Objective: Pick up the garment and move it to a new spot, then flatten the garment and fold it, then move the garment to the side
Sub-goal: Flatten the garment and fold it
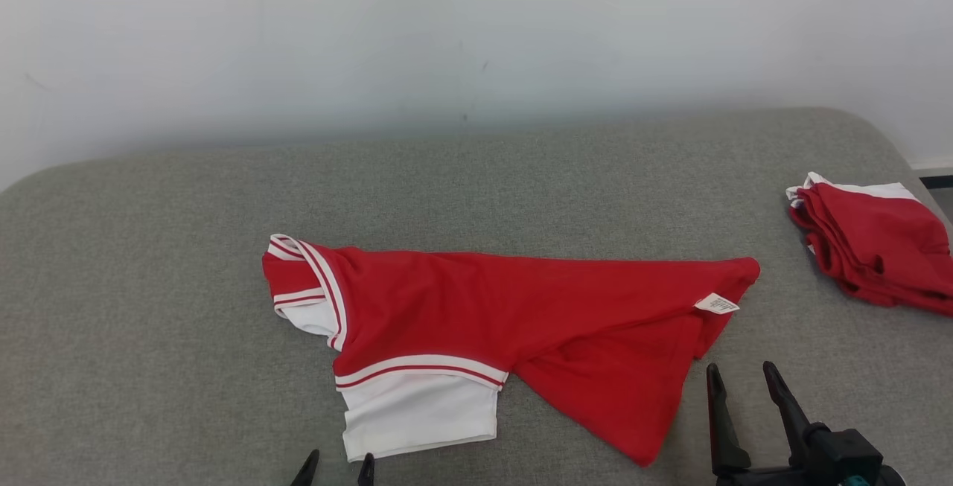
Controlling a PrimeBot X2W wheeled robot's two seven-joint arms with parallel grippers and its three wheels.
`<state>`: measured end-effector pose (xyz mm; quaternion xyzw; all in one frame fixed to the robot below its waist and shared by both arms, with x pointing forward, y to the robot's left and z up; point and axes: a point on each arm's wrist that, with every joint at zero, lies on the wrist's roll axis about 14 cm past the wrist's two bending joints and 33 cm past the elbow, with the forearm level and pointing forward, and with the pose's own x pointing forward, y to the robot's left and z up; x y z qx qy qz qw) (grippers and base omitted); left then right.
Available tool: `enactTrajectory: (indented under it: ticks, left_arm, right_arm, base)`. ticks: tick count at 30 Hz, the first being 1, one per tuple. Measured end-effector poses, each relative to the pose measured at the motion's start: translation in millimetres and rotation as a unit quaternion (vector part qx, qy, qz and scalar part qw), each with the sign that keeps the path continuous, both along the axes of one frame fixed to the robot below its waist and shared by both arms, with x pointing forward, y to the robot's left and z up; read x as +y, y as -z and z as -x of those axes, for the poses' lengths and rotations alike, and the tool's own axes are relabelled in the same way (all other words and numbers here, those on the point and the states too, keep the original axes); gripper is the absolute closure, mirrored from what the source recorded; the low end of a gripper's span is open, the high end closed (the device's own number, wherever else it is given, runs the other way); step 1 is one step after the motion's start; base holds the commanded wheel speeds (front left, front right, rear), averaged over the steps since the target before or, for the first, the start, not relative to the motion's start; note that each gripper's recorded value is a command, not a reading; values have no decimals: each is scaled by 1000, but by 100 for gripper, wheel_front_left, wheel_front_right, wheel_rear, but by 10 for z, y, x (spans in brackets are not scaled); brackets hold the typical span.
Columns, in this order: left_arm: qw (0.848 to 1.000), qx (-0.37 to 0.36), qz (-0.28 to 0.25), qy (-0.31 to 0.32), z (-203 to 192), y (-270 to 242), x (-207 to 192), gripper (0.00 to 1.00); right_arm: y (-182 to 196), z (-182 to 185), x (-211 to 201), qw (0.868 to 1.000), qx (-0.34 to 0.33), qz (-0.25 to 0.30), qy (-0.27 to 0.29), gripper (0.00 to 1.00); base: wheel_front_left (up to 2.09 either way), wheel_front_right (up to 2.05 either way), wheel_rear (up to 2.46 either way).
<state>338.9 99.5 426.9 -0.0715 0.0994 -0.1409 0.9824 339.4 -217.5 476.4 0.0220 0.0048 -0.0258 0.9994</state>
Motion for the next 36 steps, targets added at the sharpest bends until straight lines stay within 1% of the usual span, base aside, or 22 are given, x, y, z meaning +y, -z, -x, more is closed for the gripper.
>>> enactTrajectory:
  ticks: [7, 15, 19, 22, 25, 28, 31, 32, 36]
  left_arm:
    - [996, 74, -43, -19, -197, 325, 47, 0]
    - [993, 106, -41, -12, -328, 471, -66, 0]
    - [993, 114, -41, -6, -355, 518, -110, 0]
    - [992, 119, -39, -3, -371, 541, -146, 0]
    - [992, 124, -33, 0, -369, 561, -173, 0]
    - [992, 125, -32, 4, -364, 568, -198, 0]
    - [992, 126, -32, 6, -363, 575, -209, 0]
    - [991, 126, -31, 8, -363, 579, -222, 0]
    - [991, 126, -31, 11, -377, 585, -233, 0]
  right_arm:
    - [40, -70, 36, 1000, 7, 0, -6, 0]
    - [165, -187, -45, 999, 44, 23, 0, 0]
    - [273, -260, -288, 994, 93, 42, 25, 0]
    - [261, -364, -515, 990, 119, 61, 47, 0]
    - [177, -520, -677, 987, 128, 72, 61, 0]
    - [192, -649, -720, 984, 147, 75, 62, 0]
    - [268, -746, -790, 979, 174, 82, 61, 0]
    - [311, -799, -866, 976, 190, 87, 65, 0]
    - [381, -926, -943, 971, 208, 98, 65, 0]
  base:
    - [0, 0, 0]
    - [0, 0, 0]
    - [0, 0, 0]
    - [0, 0, 0]
    - [0, 0, 0]
    - [0, 0, 0]
    - [0, 0, 0]
    - [0, 0, 0]
    - [0, 0, 0]
